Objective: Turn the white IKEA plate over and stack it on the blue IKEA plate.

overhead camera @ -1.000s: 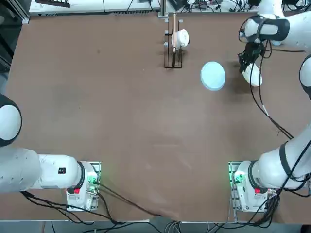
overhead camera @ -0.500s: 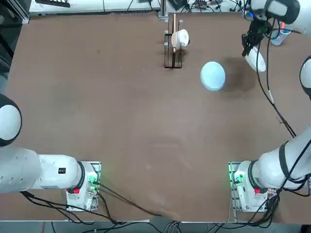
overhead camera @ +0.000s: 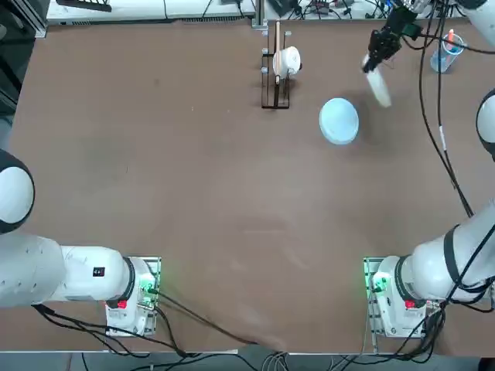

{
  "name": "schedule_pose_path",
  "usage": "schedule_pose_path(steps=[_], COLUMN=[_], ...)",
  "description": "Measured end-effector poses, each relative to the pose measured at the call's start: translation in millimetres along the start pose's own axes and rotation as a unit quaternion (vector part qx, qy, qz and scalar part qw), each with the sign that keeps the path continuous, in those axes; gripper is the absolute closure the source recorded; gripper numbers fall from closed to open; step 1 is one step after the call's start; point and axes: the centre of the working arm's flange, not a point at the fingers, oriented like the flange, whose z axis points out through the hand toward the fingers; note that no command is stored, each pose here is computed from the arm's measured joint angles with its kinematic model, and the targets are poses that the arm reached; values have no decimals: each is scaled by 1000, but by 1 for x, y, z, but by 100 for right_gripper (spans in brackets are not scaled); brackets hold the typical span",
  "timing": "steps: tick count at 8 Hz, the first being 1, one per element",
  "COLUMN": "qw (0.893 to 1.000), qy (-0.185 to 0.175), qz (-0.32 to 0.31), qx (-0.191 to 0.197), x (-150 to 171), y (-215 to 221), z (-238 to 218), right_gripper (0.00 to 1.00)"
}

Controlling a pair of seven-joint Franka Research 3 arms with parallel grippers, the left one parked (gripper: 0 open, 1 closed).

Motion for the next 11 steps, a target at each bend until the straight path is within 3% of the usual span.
schedule_pose_path(steps=[2,5,9,11], qw=[997,986,947,930], qy=[2,5,34,44], qz=[-17,-59,-144,-176], qx=[82,159,285,320], x=[2,5,-2,-13], y=[-24,-47,-34,-17], z=[7,25,70,103], right_gripper=[97,97,97,97])
